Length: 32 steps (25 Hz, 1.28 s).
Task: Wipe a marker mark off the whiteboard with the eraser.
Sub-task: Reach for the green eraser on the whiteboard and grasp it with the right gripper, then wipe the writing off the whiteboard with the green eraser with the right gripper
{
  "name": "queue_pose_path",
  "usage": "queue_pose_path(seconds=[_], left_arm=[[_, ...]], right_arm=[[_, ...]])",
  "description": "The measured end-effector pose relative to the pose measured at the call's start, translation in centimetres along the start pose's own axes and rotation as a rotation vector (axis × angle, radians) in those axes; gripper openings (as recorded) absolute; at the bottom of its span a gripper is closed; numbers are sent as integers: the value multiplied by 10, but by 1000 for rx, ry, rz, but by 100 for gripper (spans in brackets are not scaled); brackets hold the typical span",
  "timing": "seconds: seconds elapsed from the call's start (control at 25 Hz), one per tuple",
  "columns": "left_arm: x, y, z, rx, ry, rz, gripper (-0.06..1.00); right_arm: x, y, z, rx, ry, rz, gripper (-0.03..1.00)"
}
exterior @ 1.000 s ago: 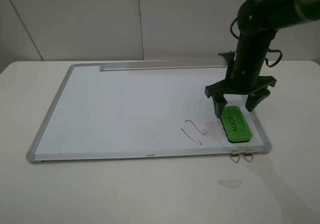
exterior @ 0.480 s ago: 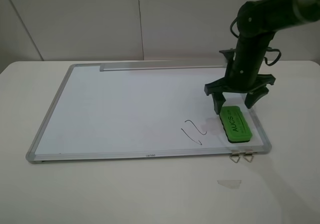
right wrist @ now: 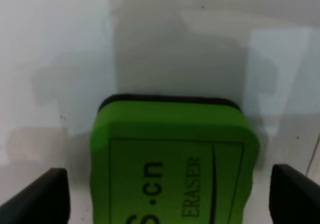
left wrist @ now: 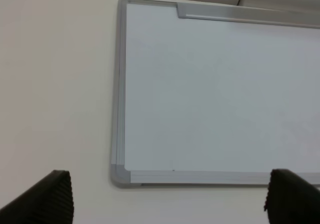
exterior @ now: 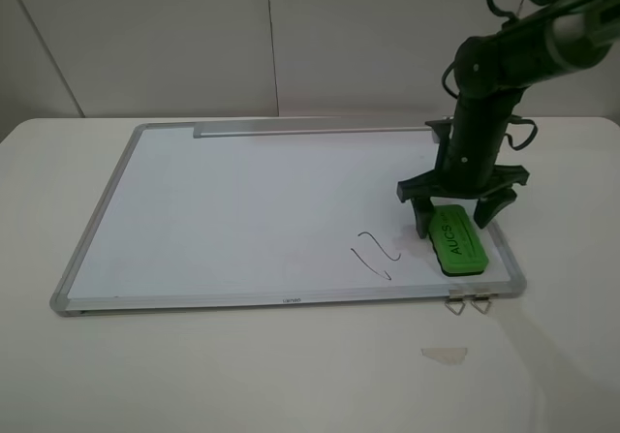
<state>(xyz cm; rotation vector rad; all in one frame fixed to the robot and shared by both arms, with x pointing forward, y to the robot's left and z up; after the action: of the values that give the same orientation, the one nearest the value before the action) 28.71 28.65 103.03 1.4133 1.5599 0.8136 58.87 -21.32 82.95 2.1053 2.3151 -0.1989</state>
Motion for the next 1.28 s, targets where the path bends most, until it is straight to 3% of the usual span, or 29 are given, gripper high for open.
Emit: queue_pose_path(seconds=[0.44,0.52,0.64,1.08,1.28], left_arm=[[0,0,0,0,-1,1,78],[0,0,0,0,-1,1,78],[0,0,0,0,-1,1,78],[0,0,0,0,-2,2,78],[0,0,0,0,-2,3,78]], right_arm=[[1,-7,10,3,10,3,80],[1,-7,10,6,9,-3,75],[1,-9,10,15,8,-9,59],[0,-8,9,12,4,-15,59],[0,-8,-12,-46,-14,-96,59]])
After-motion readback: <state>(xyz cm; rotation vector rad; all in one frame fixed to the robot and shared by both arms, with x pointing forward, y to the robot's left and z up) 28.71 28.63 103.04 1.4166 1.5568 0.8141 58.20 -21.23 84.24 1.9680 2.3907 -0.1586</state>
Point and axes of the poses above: a point on each arm's last joint axis where the gripper is mounted, z pointing out along that axis toward the gripper, x along the wrist's bending axis when the last joint is at zero, y = z × x, the point moved 6 cm from there along z, pointing out along that axis toward the gripper
